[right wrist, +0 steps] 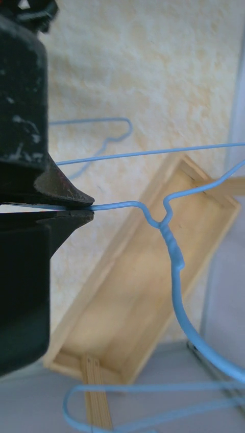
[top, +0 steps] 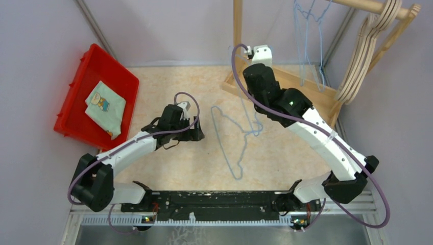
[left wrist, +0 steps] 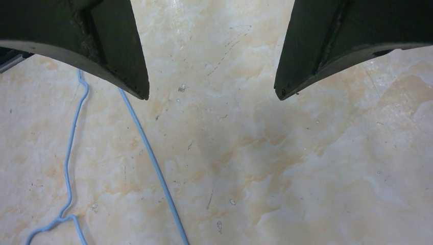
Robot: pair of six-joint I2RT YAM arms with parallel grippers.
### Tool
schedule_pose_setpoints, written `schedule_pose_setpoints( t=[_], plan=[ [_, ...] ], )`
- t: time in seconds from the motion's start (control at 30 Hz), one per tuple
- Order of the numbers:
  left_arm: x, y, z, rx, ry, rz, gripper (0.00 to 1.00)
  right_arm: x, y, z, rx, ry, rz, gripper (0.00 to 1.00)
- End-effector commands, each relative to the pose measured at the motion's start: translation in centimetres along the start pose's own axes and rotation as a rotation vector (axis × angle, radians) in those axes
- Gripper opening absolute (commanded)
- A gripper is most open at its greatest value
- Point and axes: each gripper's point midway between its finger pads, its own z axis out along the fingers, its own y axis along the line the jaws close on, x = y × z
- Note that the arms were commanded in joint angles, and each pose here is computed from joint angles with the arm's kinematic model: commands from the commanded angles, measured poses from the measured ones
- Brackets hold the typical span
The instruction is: Organize the hangers
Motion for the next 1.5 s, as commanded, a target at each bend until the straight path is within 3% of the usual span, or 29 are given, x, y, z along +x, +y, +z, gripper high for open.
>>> schedule_pose_setpoints(
  t=[0.0,0.43,0.77,1.17,1.47],
  plan=[
    [-0.3,0.0,-1.1,-0.003,-0.007,0.006,0.98,-4.7,-6.3,-1.7,0.3,-0.088,-0.14,0.0],
    [-0.2,0.3,-1.4,-0.019,0.001,0.025,0.98,-13.4,-10.5,-2.5,0.561,-0.302,-0.184,0.0],
    [0.2,0.9,-1.3,-0.041,0.01,0.023,0.98,-17.8,-12.1,0.8,0.584,-0.396,-0.135,0.0],
    [-0.2,2.0,-0.8,-0.081,0.016,0.017,0.98,-20.3,-13.2,8.2,0.594,-0.388,-0.135,0.0],
    [-0.7,3.0,-0.3,-0.094,0.018,-0.01,0.98,-18.7,-14.2,12.1,0.592,-0.31,-0.17,0.0]
  ],
)
